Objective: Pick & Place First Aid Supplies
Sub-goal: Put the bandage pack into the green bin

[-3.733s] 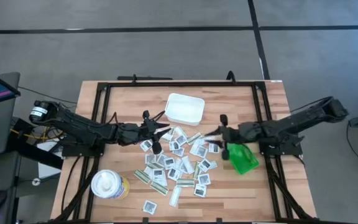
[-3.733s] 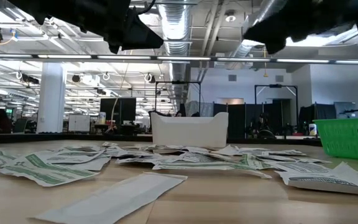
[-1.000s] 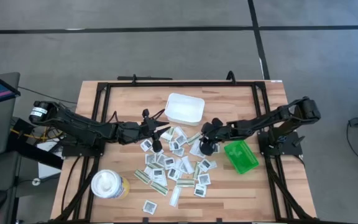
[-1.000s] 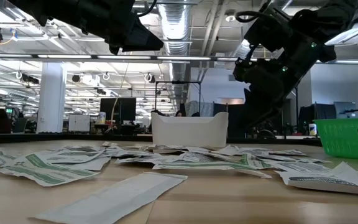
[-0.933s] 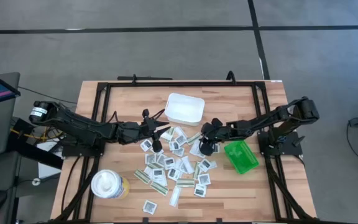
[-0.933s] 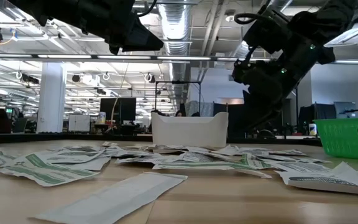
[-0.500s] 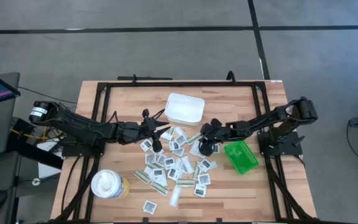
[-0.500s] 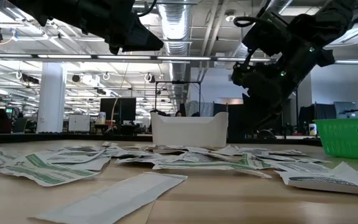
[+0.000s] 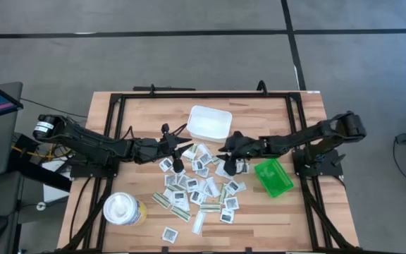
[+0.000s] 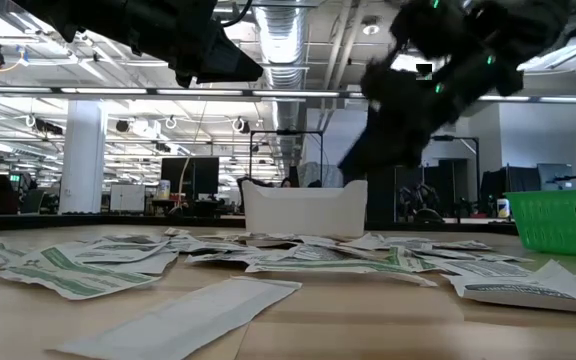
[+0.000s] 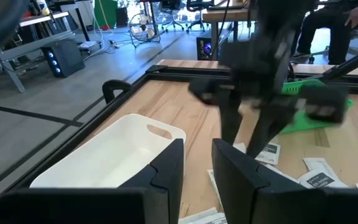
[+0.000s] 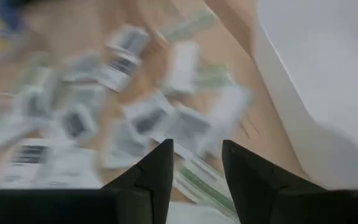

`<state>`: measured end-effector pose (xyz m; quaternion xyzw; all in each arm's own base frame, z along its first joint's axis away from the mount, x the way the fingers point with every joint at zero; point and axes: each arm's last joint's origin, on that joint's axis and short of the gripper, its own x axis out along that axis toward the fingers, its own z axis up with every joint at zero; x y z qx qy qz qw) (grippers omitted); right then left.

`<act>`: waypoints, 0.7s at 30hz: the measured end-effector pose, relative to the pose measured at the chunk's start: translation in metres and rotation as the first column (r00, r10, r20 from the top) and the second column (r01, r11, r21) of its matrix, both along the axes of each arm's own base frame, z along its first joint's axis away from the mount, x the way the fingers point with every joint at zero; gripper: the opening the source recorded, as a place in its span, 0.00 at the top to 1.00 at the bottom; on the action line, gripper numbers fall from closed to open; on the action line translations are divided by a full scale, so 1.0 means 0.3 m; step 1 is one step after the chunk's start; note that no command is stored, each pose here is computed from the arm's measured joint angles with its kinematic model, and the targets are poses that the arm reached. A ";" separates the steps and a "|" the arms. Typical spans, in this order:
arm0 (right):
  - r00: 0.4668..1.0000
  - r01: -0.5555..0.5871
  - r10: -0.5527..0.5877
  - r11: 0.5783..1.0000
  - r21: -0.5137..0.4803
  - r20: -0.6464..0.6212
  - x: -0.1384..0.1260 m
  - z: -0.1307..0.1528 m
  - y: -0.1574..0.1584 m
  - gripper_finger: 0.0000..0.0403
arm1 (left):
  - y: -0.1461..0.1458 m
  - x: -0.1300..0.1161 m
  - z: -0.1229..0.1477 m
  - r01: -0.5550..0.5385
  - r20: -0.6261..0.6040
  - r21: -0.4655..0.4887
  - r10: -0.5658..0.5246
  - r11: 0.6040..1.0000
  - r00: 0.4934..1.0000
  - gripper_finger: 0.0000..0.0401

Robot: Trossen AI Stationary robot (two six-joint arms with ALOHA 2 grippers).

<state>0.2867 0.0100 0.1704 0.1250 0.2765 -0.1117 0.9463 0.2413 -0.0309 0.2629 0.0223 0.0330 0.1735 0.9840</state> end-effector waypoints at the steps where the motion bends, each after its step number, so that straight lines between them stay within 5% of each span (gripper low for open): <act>1: 0.999 -0.019 0.019 1.000 -0.015 0.029 -0.007 0.028 0.008 0.68 | 0.000 0.000 0.000 0.000 0.000 0.000 0.000 1.000 1.000 0.79; 8: 0.961 -0.134 0.147 0.989 -0.070 0.236 -0.094 0.214 0.109 0.71 | 0.000 0.000 0.000 0.000 0.000 0.000 0.000 1.000 1.000 0.79; 14: 0.847 -0.232 0.306 0.948 -0.217 0.434 -0.167 0.354 0.234 0.73 | 0.000 0.000 0.000 0.000 0.000 0.000 0.000 1.000 1.000 0.79; 18: 0.767 -0.251 0.413 0.897 -0.363 0.491 -0.150 0.475 0.298 0.73 | 0.000 0.000 0.007 0.000 0.022 -0.004 0.000 1.000 1.000 0.79; 21: 0.766 -0.250 0.442 0.874 -0.417 0.467 -0.076 0.532 0.324 0.73 | 0.000 0.001 0.013 0.000 0.041 -0.008 0.000 1.000 0.999 0.79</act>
